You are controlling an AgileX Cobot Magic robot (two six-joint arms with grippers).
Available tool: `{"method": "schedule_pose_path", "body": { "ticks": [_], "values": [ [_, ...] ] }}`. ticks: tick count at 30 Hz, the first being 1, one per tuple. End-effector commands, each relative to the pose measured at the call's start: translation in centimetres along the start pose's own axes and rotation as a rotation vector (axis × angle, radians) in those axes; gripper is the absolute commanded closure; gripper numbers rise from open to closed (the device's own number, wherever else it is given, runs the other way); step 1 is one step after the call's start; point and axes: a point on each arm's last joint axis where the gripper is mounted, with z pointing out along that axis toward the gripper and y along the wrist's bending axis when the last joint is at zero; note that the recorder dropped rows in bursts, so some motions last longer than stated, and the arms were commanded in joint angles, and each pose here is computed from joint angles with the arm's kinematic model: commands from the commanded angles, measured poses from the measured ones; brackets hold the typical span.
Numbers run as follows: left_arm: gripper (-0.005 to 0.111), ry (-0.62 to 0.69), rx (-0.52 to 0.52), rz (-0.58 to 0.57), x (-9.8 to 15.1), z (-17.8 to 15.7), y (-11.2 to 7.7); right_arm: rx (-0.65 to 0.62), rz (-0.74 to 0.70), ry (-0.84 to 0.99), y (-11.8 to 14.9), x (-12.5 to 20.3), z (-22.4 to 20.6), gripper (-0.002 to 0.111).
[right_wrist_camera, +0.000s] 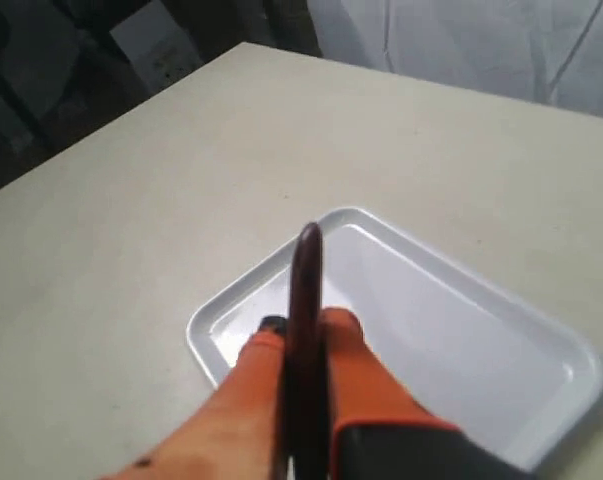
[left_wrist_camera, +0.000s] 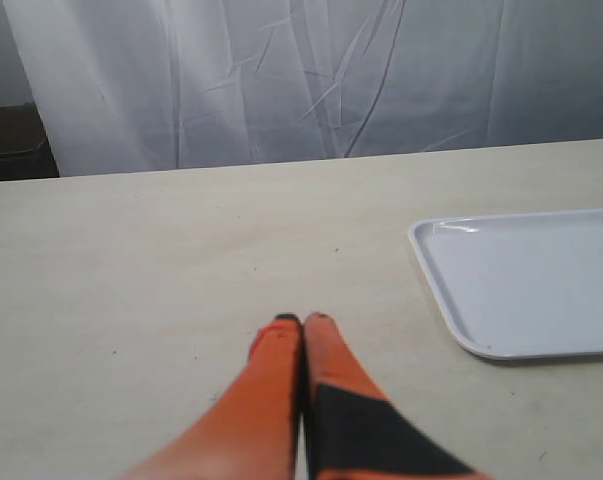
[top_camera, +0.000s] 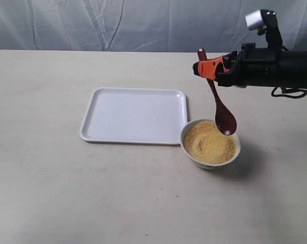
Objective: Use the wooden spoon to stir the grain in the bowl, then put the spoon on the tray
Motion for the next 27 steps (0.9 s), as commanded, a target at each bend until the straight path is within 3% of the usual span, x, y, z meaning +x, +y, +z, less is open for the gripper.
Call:
{"method": "schedule_pose_path", "body": {
  "ticks": [1, 5, 12, 17, 21, 25, 26, 27],
  "values": [
    [0.107, -0.011, 0.000, -0.003, 0.0, 0.0, 0.0, 0.103, -0.038, 0.036, 0.3, -0.6, 0.5, 0.109],
    [0.107, -0.011, 0.000, -0.003, 0.0, 0.0, 0.0, 0.266, 0.029, 0.114, 0.7, -0.7, 2.3, 0.109],
    [0.107, -0.011, 0.000, -0.003, 0.0, 0.0, 0.0, 0.403, -0.004, 0.107, 3.2, -3.1, 3.9, 0.109],
    [0.107, -0.011, 0.000, -0.003, 0.0, 0.0, 0.0, 0.377, 0.155, 0.088, 2.6, -2.2, 2.9, 0.109],
    [0.107, -0.011, 0.000, -0.003, 0.0, 0.0, 0.0, 0.652, 0.253, 0.043, 1.1, -2.9, 0.8, 0.109],
    [0.107, -0.011, 0.000, -0.003, 0.0, 0.0, 0.0, 0.860, 0.218, 0.057, -0.2, -2.9, -0.6, 0.109],
    [0.107, -0.011, 0.000, -0.003, 0.0, 0.0, 0.0, 0.856, 0.218, 0.057, -0.1, -2.9, -0.5, 0.109],
    [0.107, -0.011, 0.000, -0.003, 0.0, 0.0, 0.0, 0.763, 0.221, 0.050, 0.4, -3.0, 0.1, 0.109]
  ]
}}
